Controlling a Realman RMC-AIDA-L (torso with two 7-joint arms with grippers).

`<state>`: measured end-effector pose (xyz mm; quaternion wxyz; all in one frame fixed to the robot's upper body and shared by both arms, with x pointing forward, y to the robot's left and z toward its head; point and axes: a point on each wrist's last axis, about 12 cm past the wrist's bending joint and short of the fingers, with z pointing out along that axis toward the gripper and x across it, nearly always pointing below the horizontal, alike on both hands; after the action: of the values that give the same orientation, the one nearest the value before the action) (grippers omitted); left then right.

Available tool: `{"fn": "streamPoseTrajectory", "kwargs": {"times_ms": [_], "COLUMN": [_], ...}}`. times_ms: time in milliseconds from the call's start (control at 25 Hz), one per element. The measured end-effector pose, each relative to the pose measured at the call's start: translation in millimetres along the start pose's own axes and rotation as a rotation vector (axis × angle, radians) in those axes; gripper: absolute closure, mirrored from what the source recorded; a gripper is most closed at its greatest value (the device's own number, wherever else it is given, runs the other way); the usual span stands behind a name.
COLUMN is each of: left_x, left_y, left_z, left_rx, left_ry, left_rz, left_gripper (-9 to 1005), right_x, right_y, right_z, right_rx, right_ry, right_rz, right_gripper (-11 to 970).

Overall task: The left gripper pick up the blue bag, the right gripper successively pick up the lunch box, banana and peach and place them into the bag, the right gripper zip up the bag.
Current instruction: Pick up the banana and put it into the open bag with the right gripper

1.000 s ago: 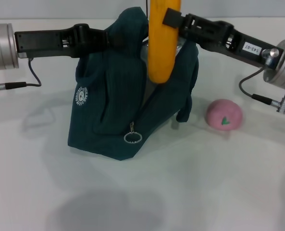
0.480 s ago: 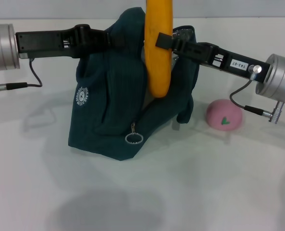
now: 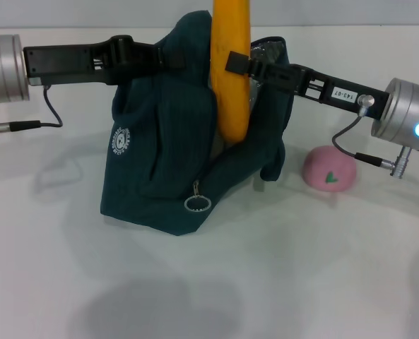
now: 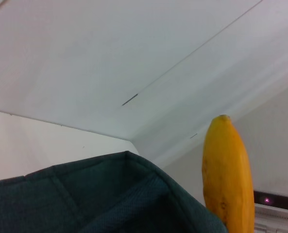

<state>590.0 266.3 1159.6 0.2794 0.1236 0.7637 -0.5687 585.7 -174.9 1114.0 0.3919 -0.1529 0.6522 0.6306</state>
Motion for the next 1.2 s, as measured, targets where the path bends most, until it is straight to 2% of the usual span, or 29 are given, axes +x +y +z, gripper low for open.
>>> {"fn": "streamPoseTrajectory", "kwargs": {"times_ms": [600, 880, 1040, 1200], "left_x": [-1, -1, -1, 0], "left_y": [-0.1, -0.1, 0.2, 1.3], "left_z": [-1, -1, -2, -5], "left_rx": [-0.001, -0.001, -0.004, -0.008], "left_ry": [-0.002, -0.003, -0.007, -0.009], "left_rz": [0.001, 0.002, -0.001, -0.006], "left_gripper": [962, 963, 962, 963], "right_x": [-3, -12, -26, -42], "right_y": [1.2, 2.7, 3.1, 5.7], "right_z": [1, -4, -27, -74], "right_rx": [-0.01, -0.019, 0.0, 0.091], "right_ry": [-0.005, -0.024, -0.082, -0.112], "right_rz": [-0.001, -0.039, -0.114, -0.263], "right_gripper": [471, 221, 74, 76]}}
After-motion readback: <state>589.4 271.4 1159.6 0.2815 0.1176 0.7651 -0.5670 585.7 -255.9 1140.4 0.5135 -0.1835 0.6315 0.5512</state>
